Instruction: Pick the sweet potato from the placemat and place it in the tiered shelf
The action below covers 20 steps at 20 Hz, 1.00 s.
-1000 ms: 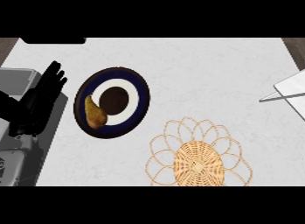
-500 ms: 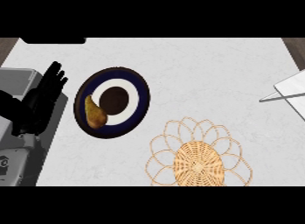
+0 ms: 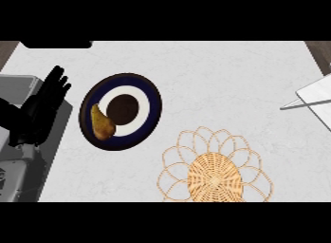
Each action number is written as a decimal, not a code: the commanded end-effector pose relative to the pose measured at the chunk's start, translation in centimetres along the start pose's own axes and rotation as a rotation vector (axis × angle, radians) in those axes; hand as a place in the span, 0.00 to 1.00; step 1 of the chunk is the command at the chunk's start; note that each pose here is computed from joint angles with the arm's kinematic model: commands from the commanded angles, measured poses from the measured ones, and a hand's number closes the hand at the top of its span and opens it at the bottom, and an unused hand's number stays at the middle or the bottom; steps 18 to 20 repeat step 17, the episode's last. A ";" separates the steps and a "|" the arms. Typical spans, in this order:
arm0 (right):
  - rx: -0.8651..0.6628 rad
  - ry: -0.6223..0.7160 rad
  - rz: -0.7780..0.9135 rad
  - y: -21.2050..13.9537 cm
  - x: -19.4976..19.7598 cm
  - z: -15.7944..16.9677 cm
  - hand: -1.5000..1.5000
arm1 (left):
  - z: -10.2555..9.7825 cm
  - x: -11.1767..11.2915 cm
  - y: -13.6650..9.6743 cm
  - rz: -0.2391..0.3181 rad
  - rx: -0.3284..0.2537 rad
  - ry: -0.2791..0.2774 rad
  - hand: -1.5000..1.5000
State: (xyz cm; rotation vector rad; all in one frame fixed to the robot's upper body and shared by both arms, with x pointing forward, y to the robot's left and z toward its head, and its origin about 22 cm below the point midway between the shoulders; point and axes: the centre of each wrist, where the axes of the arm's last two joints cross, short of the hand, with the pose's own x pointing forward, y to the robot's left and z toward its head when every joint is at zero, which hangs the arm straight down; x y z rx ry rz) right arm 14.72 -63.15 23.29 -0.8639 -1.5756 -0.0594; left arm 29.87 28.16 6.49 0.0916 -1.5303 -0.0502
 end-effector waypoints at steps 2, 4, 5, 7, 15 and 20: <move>-0.005 0.006 -0.035 -5.4 -0.2 2.3 0.00 | 0.8 -0.4 -1.8 0.009 0.002 0.001 0.50; 0.072 -0.022 -0.080 -6.9 -1.3 4.3 0.00 | 0.4 -0.7 0.2 0.004 0.024 -0.005 0.50; 0.040 -0.022 -0.083 -7.3 -1.4 4.5 0.00 | 0.2 0.9 1.3 0.008 0.010 0.007 0.50; 0.078 -0.064 -0.133 -9.0 -0.9 5.8 0.00 | 0.3 0.1 0.7 0.005 0.017 0.014 0.50; 0.149 -0.186 -0.064 -9.1 -1.5 6.8 0.00 | 0.6 -1.2 0.4 0.014 0.020 0.022 0.50; 0.170 -0.211 -0.030 -9.6 -0.6 6.9 0.00 | 0.5 -0.2 0.8 0.014 0.032 0.003 0.50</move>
